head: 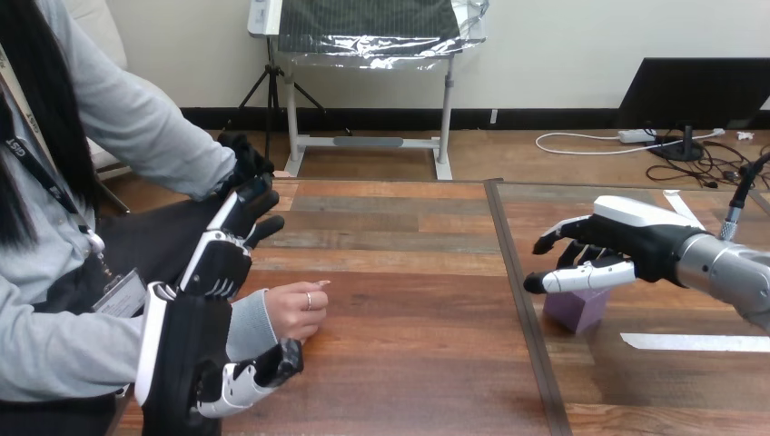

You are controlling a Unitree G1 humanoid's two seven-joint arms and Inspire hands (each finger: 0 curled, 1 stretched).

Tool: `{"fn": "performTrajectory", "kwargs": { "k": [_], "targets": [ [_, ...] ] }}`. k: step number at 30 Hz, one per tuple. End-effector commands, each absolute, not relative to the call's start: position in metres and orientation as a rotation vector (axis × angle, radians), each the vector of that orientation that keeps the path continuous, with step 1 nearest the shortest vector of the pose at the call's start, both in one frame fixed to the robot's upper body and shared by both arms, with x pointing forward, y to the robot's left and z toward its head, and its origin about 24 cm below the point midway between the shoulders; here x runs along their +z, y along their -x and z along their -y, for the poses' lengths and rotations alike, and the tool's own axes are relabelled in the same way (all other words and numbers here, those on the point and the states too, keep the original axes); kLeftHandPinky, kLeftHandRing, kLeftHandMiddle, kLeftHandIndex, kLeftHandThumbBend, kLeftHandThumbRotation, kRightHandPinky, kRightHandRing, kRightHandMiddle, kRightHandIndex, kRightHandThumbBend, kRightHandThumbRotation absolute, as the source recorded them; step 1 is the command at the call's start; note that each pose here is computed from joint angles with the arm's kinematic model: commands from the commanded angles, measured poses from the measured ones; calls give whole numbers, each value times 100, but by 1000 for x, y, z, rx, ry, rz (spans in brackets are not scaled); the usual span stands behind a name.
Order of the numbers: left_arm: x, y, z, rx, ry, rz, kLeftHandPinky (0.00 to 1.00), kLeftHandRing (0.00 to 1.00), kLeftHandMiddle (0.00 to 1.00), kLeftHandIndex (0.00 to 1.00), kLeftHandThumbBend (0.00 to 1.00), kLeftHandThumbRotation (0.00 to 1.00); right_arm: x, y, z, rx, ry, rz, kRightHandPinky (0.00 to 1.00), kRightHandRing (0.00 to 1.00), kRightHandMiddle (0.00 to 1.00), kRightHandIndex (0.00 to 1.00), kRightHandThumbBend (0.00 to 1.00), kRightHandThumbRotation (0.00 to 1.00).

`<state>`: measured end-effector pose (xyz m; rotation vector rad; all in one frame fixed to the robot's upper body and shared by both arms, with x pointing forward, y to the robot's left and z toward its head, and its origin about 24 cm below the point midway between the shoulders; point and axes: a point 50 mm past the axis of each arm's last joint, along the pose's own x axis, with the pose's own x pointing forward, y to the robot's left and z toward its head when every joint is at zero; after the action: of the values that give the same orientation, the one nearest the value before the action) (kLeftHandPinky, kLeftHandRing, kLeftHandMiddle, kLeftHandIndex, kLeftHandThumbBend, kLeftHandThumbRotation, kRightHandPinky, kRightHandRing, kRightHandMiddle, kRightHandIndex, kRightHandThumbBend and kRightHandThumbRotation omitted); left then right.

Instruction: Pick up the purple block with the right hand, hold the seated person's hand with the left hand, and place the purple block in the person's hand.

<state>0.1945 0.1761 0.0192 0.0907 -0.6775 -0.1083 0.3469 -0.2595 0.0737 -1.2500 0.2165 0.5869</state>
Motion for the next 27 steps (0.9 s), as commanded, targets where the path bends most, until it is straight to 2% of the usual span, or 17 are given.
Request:
{"fn": "performTrajectory", "kwargs": {
  "k": [1,6,11,19,27],
  "targets": [
    [33,-209,-173,-118,-81,749,83,90,92,89,100,71,99,-351,258,553,1250,-103,61,60,63,82,83,81],
    [33,-210,-174,-121,-81,752,83,90,91,89,100,71,103,-349,257,549,1239,-73,62,65,70,82,85,80],
    [34,-211,-174,-130,-83,753,83,90,92,89,100,72,108,-347,257,527,1233,-16,62,66,72,81,85,78],
    [35,-212,-175,-132,-87,759,83,90,92,90,100,73,117,-342,255,475,1200,82,59,64,71,80,86,74],
    [35,-213,-175,-139,-89,754,83,91,93,90,100,74,126,-338,254,428,1190,167,58,61,69,78,91,70]
  ]
}}
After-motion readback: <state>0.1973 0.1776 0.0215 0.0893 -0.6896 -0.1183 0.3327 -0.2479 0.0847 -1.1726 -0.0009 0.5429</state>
